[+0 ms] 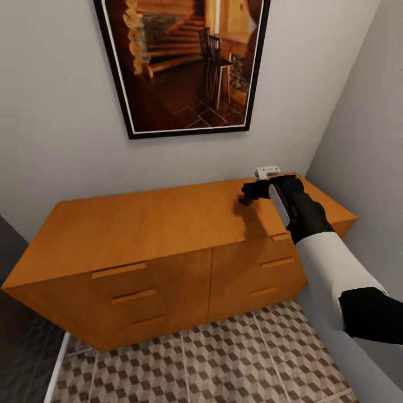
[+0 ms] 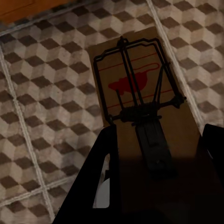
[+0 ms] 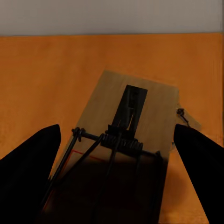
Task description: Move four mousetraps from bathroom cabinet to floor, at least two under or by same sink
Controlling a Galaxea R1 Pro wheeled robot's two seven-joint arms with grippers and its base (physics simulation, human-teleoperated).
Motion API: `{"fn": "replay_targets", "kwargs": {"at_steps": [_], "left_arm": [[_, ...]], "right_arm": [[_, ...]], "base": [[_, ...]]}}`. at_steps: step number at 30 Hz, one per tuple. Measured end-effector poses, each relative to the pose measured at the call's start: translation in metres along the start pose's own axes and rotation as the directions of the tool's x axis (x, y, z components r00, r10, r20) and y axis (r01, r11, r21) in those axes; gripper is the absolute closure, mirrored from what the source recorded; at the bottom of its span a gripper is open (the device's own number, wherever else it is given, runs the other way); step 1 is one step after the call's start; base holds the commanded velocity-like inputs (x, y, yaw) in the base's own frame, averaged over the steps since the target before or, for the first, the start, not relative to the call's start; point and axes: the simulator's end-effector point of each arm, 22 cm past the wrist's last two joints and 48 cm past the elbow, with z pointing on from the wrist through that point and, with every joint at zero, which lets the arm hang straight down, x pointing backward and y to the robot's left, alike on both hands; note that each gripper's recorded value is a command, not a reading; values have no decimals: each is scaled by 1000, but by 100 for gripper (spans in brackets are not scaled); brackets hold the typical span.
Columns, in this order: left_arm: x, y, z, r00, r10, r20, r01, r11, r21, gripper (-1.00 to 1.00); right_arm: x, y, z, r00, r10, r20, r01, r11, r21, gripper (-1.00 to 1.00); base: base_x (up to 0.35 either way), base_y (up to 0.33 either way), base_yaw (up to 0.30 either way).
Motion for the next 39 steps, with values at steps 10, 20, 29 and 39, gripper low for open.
{"fn": "replay_targets", "kwargs": {"at_steps": [10, 20, 29, 39], "left_arm": [[0, 0, 0, 1000, 0, 0, 0, 1000, 0, 100], [0, 0, 0, 1000, 0, 0, 0, 1000, 0, 100], [0, 0, 0, 1000, 0, 0, 0, 1000, 0, 100], [0, 0, 0, 1000, 0, 0, 0, 1000, 0, 100]], "right_arm": [[0, -1, 0, 1000, -4, -1, 4, 1000, 5, 100], [1, -9, 0, 1000, -6, -1, 6, 999, 42, 100], [0, -12, 0, 1000, -5, 0, 5, 999, 52, 100], [3, -12, 1, 1000, -5, -6, 6, 999, 54, 100]], "base": [[-314, 0, 0], [-312, 0, 0], [-311, 0, 0], [-303, 0, 0]]}}
